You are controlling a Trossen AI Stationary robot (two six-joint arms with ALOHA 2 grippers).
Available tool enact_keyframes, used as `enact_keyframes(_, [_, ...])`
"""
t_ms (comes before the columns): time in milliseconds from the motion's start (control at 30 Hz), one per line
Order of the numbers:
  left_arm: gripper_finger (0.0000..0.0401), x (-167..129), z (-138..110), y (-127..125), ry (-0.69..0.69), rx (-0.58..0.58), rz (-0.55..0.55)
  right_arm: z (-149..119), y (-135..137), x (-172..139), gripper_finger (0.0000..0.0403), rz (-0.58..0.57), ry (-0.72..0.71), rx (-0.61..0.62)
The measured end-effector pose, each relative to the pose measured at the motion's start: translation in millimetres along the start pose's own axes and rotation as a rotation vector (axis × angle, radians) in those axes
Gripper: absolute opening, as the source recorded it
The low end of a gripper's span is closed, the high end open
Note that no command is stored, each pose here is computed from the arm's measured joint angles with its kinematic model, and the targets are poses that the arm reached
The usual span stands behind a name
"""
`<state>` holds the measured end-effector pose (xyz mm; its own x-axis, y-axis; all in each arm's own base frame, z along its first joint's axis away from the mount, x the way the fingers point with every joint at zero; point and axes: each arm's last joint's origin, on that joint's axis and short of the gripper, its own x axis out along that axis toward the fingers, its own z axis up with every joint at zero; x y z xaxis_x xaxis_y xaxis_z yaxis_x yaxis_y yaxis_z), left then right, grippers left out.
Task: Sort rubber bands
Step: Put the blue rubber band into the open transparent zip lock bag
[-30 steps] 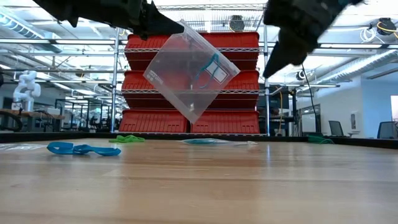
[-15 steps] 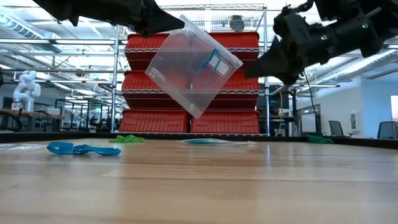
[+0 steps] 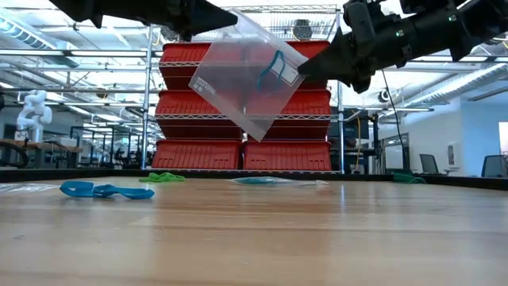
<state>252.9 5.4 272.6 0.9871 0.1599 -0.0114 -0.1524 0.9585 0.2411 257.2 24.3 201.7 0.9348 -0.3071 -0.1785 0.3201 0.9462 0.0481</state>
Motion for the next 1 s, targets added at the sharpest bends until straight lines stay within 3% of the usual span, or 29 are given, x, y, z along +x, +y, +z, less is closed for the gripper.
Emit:
enact_keyframes(200, [0.0,1,3,0,-0.007,0.0,-0.003,3,1,0,0.0013,-0.004,-0.029,-0.028])
enact_keyframes(533, [0.0,0,-1,-3,0.04,0.007,-0.027,22,-1,-13,0.0001,0.003,-0.116,-0.017])
enact_keyframes(700, [0.0006,0,-6,-7,0.073,-0.015,-0.111,23,-2,-14,0.0,0.007,-0.118,-0.018])
enact_keyframes(1000, [0.0098,-1,-7,-7,0.084,-0.042,-0.134,37,3,-12,0.0,0.011,-0.125,-0.054])
